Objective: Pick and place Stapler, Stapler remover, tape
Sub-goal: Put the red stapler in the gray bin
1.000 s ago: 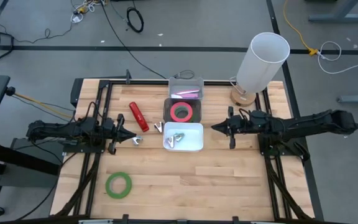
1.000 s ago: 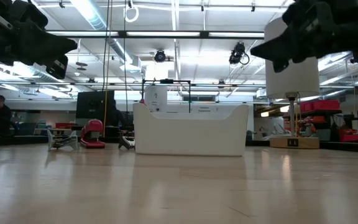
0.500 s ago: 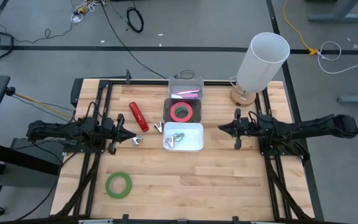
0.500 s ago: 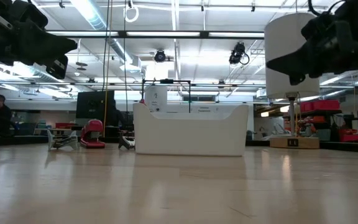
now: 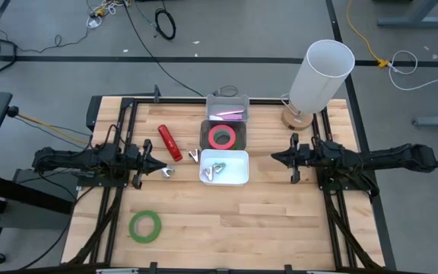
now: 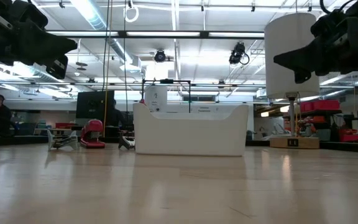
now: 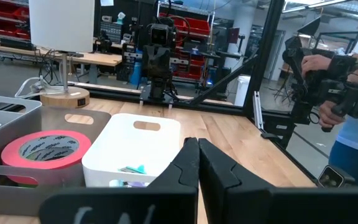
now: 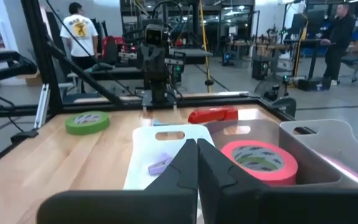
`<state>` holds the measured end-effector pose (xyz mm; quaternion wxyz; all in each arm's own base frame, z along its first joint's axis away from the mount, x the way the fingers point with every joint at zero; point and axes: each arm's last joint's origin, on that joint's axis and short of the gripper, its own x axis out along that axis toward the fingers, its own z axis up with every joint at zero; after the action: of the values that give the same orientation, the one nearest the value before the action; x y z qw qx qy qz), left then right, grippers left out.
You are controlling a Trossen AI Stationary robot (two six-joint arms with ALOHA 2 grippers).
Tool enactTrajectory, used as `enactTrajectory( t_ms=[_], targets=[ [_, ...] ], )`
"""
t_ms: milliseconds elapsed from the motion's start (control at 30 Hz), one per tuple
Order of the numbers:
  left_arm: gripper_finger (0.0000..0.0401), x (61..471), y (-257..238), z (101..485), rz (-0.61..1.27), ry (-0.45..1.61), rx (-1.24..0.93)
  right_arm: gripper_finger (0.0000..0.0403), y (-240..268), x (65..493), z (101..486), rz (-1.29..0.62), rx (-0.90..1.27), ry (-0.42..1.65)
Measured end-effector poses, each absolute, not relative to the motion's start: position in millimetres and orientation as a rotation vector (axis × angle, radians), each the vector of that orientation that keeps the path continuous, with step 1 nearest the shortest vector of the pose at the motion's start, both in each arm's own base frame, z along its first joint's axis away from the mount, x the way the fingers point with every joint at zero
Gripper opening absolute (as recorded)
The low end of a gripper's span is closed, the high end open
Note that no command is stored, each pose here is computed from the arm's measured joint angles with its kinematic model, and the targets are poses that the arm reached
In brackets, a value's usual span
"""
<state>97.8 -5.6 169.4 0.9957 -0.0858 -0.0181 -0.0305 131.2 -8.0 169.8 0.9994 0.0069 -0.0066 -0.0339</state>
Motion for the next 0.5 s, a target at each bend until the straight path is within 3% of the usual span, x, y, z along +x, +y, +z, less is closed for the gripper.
enactTrajectory(
  t_ms=[500],
  targets=[
    [0.0003,98,-6,169,-0.061,-0.037,-0.172,0.0012,-6,116,168,-0.056,-0.004,0.02]
  ],
)
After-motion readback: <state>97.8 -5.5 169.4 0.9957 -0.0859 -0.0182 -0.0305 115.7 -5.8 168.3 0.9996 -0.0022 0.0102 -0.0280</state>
